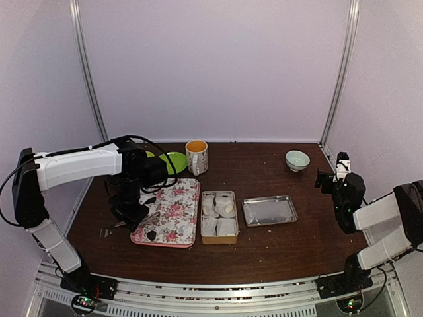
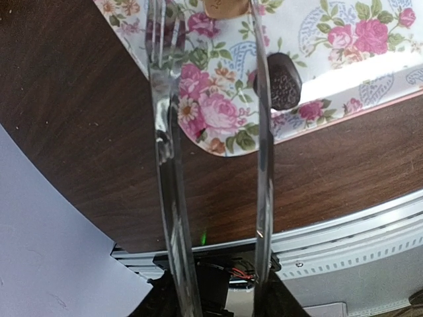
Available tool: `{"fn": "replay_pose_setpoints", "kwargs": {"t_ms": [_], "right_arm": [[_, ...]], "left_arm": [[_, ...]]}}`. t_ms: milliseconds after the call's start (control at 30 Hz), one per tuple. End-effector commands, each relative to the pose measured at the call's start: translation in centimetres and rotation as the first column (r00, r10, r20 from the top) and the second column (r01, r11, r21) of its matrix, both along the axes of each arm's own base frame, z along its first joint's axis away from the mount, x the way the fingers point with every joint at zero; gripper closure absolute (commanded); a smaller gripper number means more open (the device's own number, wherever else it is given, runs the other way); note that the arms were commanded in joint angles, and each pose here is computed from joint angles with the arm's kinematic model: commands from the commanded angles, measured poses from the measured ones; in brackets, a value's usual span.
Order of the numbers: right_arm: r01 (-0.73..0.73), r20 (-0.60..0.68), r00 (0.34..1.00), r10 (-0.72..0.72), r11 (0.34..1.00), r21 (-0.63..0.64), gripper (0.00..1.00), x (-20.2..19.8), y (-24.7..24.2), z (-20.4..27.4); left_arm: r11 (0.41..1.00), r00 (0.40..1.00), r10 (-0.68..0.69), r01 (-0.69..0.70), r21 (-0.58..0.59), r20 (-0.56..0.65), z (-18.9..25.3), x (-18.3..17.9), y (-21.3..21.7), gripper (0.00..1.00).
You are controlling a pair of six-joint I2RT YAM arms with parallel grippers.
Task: Pack the chocolate
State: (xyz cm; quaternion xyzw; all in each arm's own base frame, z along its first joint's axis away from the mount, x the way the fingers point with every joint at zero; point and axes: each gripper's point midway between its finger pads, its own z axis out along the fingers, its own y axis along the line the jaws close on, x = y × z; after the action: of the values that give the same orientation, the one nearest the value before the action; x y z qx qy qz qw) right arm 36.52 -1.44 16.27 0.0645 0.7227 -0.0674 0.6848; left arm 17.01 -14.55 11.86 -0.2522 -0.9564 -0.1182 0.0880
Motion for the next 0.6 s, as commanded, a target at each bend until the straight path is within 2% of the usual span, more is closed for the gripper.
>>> {"fn": "replay_pose_setpoints", "kwargs": {"t_ms": [0,267,567], "right_arm": [[0.019,0.038,0.999,-0.019,1.000,0.009,0.00,0.31,-0.38,1.13],[0.019,0.039,0.999,-0.019,1.000,0.009,0.00,0.33,-0.38,1.19],[0.019,0.039,0.999,-0.019,1.000,0.009,0.00,0.33,-0.38,1.17]], "left_arm": [[0.999,1.000,0.023,-0.022,0.029,-0.001,0.48,-1.00,0.86,0.58],[1.000,1.000,-0.003,0.003,0.017,0.005,0.21,-1.15,0.05,0.57],[1.000,1.000,-0.009,0.009,0.025,0.006,-0.29,-1.14,0.15,0.62]]}}
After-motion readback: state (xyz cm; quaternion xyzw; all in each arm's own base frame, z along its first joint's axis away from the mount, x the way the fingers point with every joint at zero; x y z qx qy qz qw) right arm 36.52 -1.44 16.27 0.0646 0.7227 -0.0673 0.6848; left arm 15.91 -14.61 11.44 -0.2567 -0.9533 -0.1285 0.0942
